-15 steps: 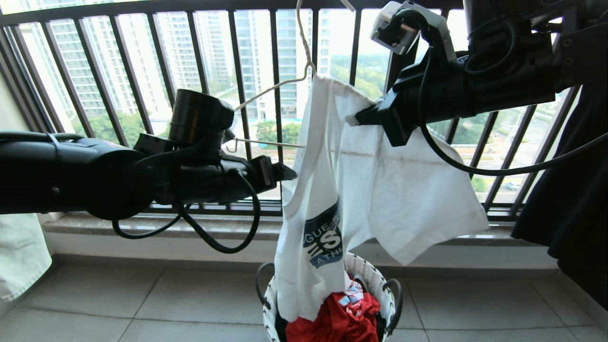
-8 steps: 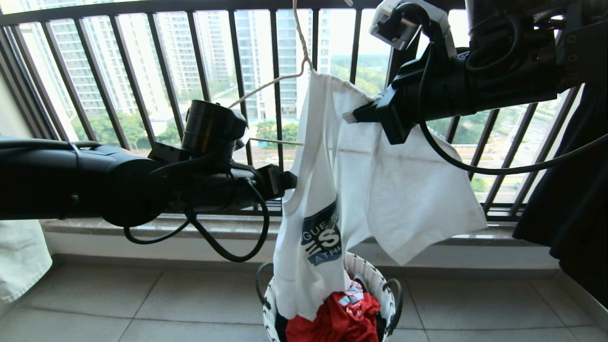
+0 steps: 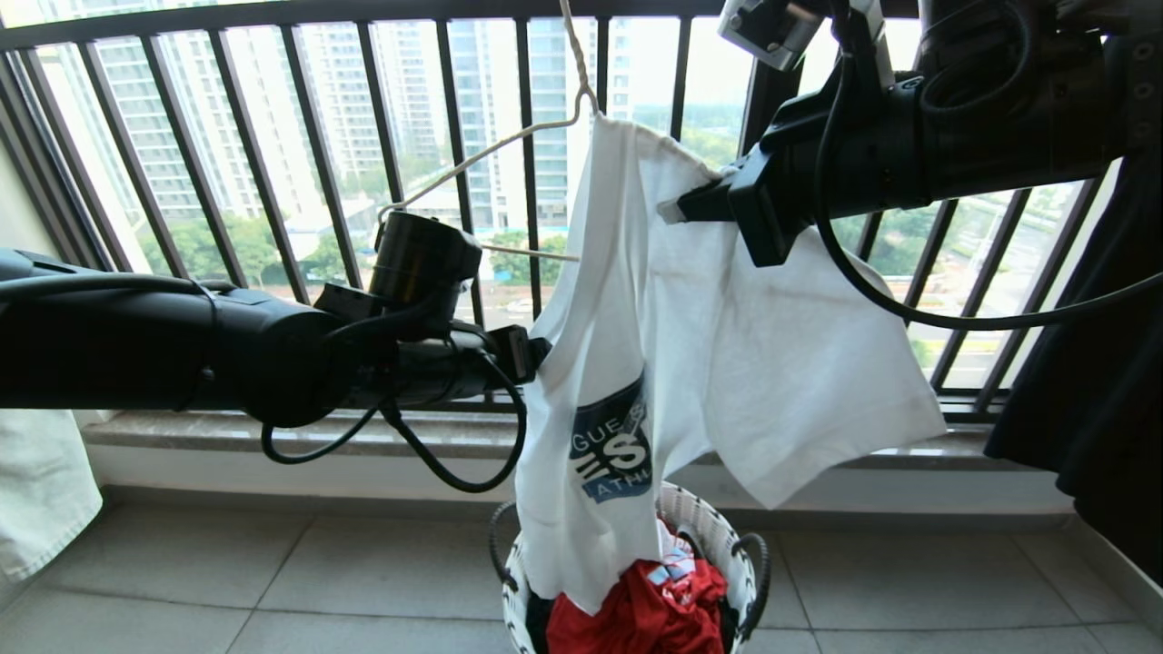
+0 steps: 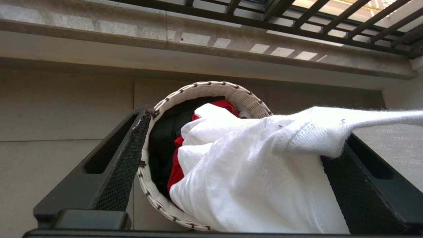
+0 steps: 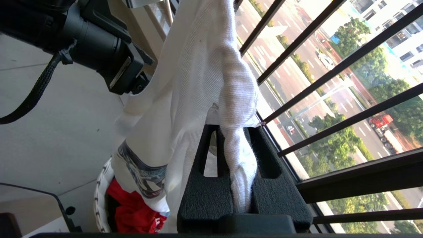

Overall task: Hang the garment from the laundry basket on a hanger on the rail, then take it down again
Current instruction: Hang the clothes on the clothes rack

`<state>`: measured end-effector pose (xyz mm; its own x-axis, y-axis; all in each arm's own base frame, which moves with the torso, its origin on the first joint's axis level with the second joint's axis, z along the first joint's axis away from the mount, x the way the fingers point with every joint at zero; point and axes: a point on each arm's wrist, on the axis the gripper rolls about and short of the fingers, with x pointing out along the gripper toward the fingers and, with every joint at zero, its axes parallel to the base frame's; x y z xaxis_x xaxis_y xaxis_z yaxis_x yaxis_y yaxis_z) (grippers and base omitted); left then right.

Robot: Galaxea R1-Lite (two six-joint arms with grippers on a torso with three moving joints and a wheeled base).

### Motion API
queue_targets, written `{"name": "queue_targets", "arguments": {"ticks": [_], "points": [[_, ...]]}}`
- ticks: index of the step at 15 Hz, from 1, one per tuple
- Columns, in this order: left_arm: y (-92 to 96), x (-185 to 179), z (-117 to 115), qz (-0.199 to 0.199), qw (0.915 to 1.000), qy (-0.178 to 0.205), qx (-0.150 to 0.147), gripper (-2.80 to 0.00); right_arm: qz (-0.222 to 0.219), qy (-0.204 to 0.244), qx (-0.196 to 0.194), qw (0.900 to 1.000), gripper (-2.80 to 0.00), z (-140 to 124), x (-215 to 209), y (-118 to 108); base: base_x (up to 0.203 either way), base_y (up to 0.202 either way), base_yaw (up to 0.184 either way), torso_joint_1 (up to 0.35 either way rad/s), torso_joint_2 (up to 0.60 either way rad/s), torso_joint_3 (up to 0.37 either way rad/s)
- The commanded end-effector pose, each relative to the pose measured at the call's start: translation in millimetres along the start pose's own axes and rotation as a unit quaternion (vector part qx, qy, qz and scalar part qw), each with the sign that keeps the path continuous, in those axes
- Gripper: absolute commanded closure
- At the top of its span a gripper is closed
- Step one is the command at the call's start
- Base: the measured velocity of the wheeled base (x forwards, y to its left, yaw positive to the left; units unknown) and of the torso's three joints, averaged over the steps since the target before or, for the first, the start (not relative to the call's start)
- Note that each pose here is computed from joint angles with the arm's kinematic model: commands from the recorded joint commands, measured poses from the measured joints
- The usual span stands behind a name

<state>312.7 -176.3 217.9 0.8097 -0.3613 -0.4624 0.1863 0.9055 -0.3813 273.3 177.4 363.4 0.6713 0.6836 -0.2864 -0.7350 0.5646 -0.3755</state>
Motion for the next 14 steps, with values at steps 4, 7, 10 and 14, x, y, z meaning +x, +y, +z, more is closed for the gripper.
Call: {"name": "queue_targets", "arguments": {"ticks": [4,7,10,14], "points": [[10.1,-16,21,0.008,0.9993,-0.035,-0.009,-2.8,-0.022,0.006,0.003,1.0,0.0,-8,8,-12,0.0,0.0,0.0,0.0,0.0,0.0],[13.2,-9,19,0.014,0.9994,-0.029,-0.009,-2.8,-0.024,0.006,0.003,1.0,0.0,-8,8,-13,0.0,0.0,0.0,0.0,0.0,0.0],[13.4,-11,20,0.014,0.9994,-0.032,-0.009,0.0,-0.027,0.007,0.004,1.0,0.0,-9,7,-15,0.0,0.0,0.0,0.0,0.0,0.0],[16.2,-9,20,0.018,0.9993,-0.031,-0.009,0.0,-0.038,0.011,0.006,0.999,0.0,-12,5,-22,0.0,0.0,0.0,0.0,0.0,0.0]]}}
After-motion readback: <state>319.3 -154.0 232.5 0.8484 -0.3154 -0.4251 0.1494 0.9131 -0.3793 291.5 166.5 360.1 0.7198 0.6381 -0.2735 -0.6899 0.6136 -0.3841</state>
